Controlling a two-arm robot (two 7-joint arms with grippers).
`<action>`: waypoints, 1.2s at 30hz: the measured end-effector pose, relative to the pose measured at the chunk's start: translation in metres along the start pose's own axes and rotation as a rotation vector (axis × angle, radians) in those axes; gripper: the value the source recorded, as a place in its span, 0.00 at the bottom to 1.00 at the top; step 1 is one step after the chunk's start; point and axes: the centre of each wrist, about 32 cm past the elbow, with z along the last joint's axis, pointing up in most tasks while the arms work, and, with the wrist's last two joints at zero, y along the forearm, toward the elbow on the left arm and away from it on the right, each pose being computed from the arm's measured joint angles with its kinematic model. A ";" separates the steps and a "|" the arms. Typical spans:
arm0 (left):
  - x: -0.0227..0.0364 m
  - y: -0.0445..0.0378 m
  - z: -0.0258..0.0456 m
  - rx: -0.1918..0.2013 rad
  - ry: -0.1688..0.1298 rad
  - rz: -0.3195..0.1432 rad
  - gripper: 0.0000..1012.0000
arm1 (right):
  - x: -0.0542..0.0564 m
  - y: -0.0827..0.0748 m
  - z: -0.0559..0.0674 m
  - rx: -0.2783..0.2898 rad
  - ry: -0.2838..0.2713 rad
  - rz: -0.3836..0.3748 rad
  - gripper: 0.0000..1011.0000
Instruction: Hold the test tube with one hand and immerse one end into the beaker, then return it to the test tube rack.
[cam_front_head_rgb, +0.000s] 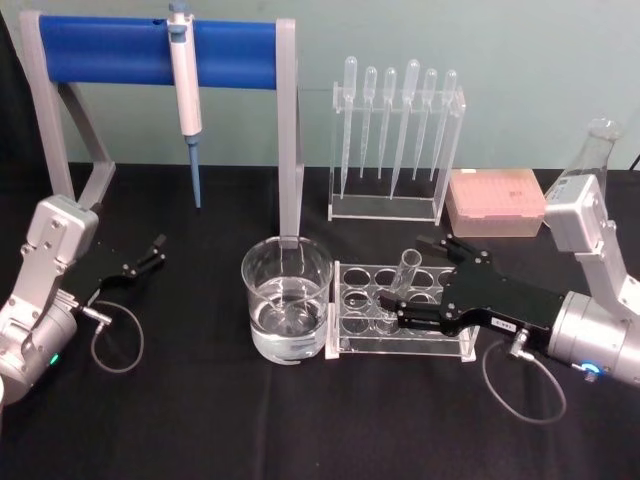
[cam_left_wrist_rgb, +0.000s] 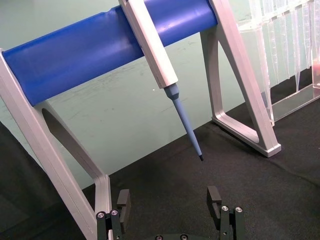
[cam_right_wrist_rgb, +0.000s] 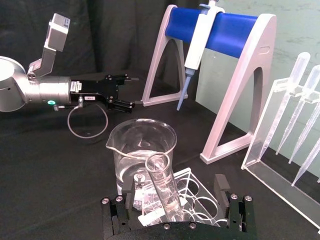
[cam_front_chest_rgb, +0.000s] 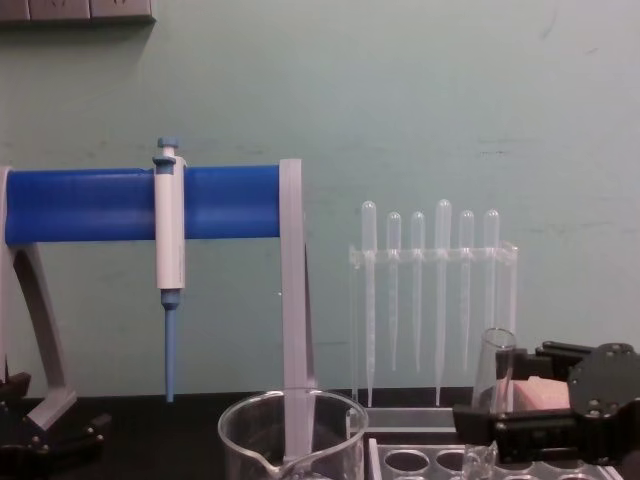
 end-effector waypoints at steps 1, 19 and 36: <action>0.0000 0.0000 0.0000 0.000 0.000 0.000 0.99 | 0.000 0.001 0.000 -0.001 0.000 0.000 0.99; 0.0000 0.0000 0.0000 0.000 0.000 0.000 0.99 | -0.002 0.007 -0.003 -0.005 -0.003 -0.001 0.98; 0.0000 0.0000 0.0000 0.000 0.000 0.000 0.99 | -0.002 0.007 -0.002 -0.005 -0.003 -0.001 0.50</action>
